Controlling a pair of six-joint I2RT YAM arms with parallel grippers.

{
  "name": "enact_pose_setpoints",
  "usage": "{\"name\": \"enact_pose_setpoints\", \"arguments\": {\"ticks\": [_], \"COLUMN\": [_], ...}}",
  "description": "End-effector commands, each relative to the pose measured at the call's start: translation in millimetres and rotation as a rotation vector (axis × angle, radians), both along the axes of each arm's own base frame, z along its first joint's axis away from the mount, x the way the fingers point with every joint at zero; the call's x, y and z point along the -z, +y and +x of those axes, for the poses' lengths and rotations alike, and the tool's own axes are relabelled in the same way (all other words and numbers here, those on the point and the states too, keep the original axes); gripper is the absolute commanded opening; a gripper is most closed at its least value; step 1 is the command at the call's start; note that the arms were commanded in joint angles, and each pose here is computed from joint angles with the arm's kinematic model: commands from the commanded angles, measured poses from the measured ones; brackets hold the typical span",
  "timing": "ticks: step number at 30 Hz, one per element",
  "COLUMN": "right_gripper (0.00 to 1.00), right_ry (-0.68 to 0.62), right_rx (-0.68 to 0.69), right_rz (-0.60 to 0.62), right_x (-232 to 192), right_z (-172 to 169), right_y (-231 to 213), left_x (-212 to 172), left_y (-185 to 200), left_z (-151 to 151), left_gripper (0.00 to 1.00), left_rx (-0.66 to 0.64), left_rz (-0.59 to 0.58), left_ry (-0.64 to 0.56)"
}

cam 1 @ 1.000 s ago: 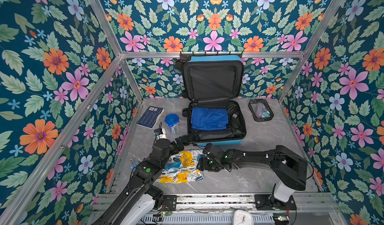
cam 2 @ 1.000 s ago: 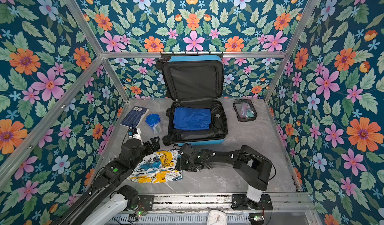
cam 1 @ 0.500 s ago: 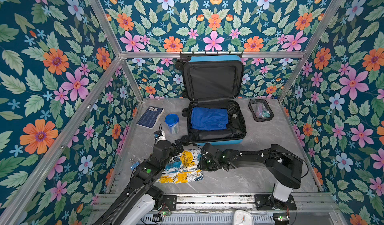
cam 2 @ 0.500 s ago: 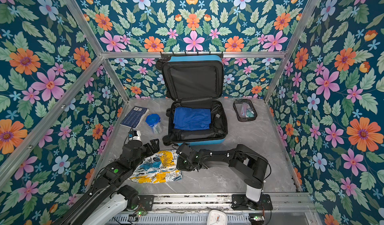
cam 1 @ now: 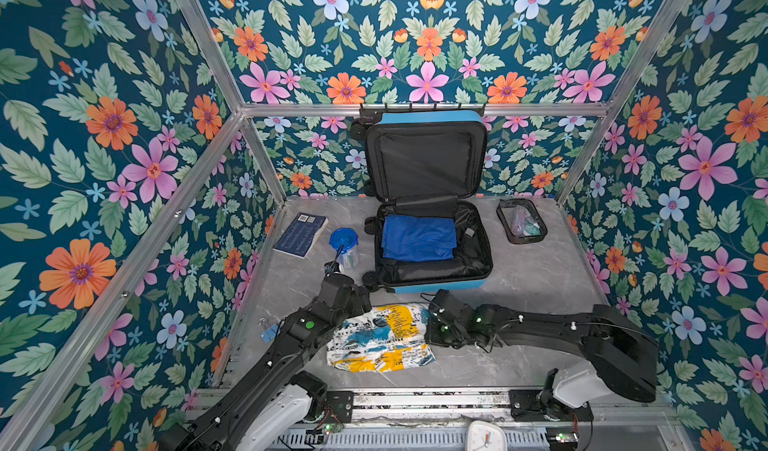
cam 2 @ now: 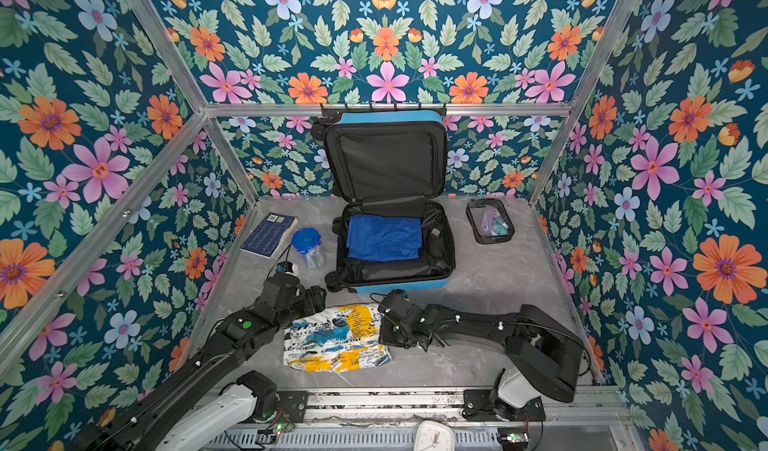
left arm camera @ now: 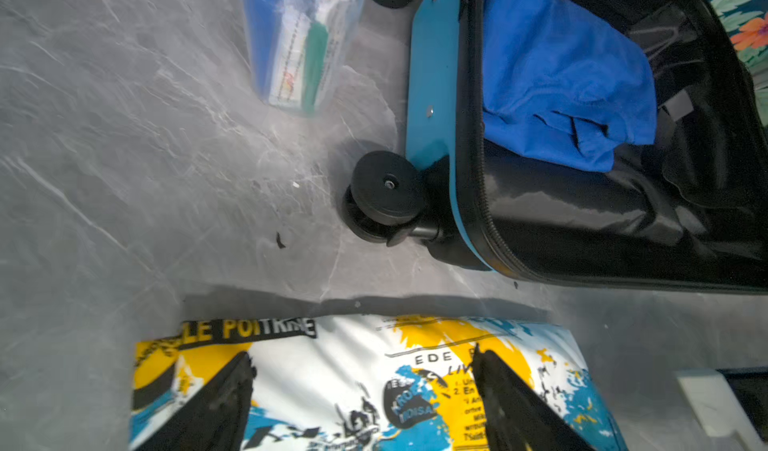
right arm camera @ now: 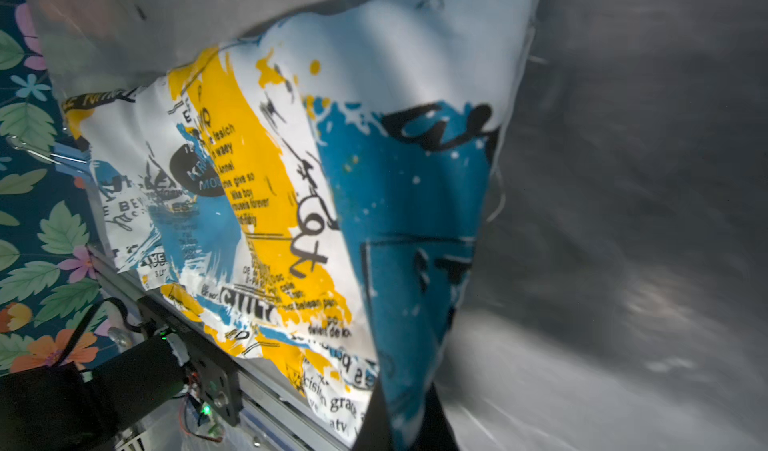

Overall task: Pack the luggage
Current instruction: 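Withdraw both grippers and reach to the printed pillow's sides, then grasp the printed pillow with both grippers and lift it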

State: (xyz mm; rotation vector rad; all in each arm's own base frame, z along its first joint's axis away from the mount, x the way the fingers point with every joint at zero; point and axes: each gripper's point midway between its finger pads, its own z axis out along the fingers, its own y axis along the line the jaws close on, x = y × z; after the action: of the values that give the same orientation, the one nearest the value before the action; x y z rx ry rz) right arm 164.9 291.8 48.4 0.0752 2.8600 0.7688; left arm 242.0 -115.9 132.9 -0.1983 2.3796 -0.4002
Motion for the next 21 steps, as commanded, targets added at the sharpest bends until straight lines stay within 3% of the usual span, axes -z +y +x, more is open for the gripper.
{"name": "enact_pose_setpoints", "arguments": {"ticks": [1,8,13,16,18,21], "right_gripper": [0.0,0.04,0.05,0.09,0.21,0.54], "right_ry": [0.037,0.036,0.046,0.052,0.058,0.055], "right_rx": [0.092,0.284,0.366,0.364,0.36,0.364], "right_rz": [-0.123,-0.086,0.011,-0.004,-0.012,-0.018], "right_x": [11.9,7.0,5.2,5.2,5.6,3.0], "right_z": [-10.8,-22.8,-23.4,-24.6,-25.1,-24.3], "right_y": [-60.8,-154.5,-173.5,-176.0,-176.1,-177.3], "left_x": [7.2,43.8,50.9,48.1,51.4,63.8], "left_y": [-11.9,-31.8,-67.4,-88.7,-99.3,-110.8], "left_z": [-9.0,-38.2,-43.3,-46.5,-48.9,-52.0], "left_gripper": [0.86,0.91,0.91,0.92,0.92,0.9], "left_rx": [0.063,0.15,0.243,0.302,0.331,0.357], "left_rz": [-0.042,-0.132,-0.302,-0.35,-0.348,-0.324], "left_ry": [0.04,0.163,0.132,0.105,0.111,0.14]}}
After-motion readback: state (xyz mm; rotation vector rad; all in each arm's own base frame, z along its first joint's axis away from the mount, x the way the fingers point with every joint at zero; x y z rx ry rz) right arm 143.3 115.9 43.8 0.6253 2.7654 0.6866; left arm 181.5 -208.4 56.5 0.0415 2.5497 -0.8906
